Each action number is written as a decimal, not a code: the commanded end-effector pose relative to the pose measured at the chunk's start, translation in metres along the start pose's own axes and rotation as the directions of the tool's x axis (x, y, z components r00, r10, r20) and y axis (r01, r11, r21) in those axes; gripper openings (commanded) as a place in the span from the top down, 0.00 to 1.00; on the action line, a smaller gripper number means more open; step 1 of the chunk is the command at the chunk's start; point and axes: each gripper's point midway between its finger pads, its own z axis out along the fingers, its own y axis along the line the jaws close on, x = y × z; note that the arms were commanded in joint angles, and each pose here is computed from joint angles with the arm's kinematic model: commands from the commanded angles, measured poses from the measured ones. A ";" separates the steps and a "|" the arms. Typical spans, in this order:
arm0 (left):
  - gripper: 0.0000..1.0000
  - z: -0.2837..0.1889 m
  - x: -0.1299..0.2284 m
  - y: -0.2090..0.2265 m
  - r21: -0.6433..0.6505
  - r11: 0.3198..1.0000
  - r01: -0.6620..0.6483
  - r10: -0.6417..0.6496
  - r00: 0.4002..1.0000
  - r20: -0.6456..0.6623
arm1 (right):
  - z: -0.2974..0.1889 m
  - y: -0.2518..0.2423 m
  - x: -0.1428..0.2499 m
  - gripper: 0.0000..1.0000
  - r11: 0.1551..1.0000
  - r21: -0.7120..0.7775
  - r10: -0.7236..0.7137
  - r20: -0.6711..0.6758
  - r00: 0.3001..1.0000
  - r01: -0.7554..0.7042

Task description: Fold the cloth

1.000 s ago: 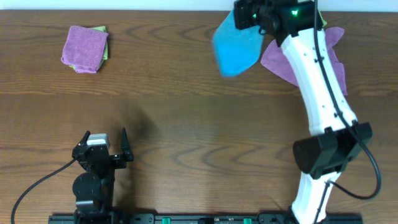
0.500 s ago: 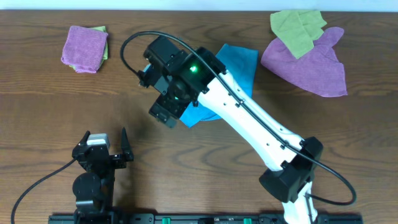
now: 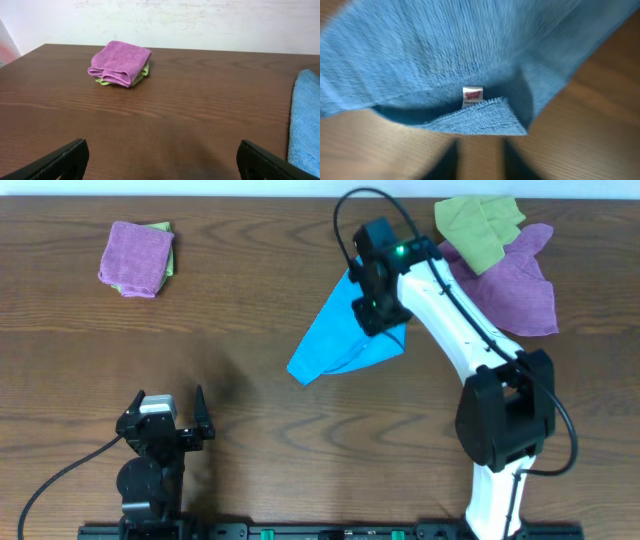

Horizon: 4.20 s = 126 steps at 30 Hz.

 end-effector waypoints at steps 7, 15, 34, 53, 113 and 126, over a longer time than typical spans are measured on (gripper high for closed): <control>0.04 0.003 0.016 0.003 -0.014 1.000 0.007 -0.007 0.999 -0.036 | 0.043 -0.028 0.014 0.99 0.985 0.110 0.131 0.008 0.991 -0.131; 0.05 0.003 0.016 0.003 -0.014 1.000 0.007 -0.007 0.999 -0.036 | 0.035 -0.046 -0.019 0.99 0.979 0.095 0.168 0.144 0.975 -0.183; 0.05 0.003 0.016 0.003 -0.014 1.000 0.007 -0.007 0.999 -0.036 | 0.073 -0.028 0.008 0.99 0.986 0.020 0.162 0.061 0.985 -0.163; 0.05 0.003 0.016 0.003 -0.014 1.000 0.007 -0.007 0.999 -0.036 | 0.063 0.007 0.080 0.99 0.994 -0.026 0.095 -0.234 0.968 -0.104; 0.05 -0.016 -0.118 -0.134 0.659 0.747 -0.087 -0.070 0.976 0.208 | -0.276 -0.032 0.315 0.34 0.953 -0.171 0.252 0.907 0.338 -0.250; 0.04 0.137 -0.124 -0.283 0.706 0.663 -0.247 0.513 0.837 -0.189 | -0.344 -0.023 0.310 0.01 0.929 -0.334 0.351 0.932 0.092 -0.160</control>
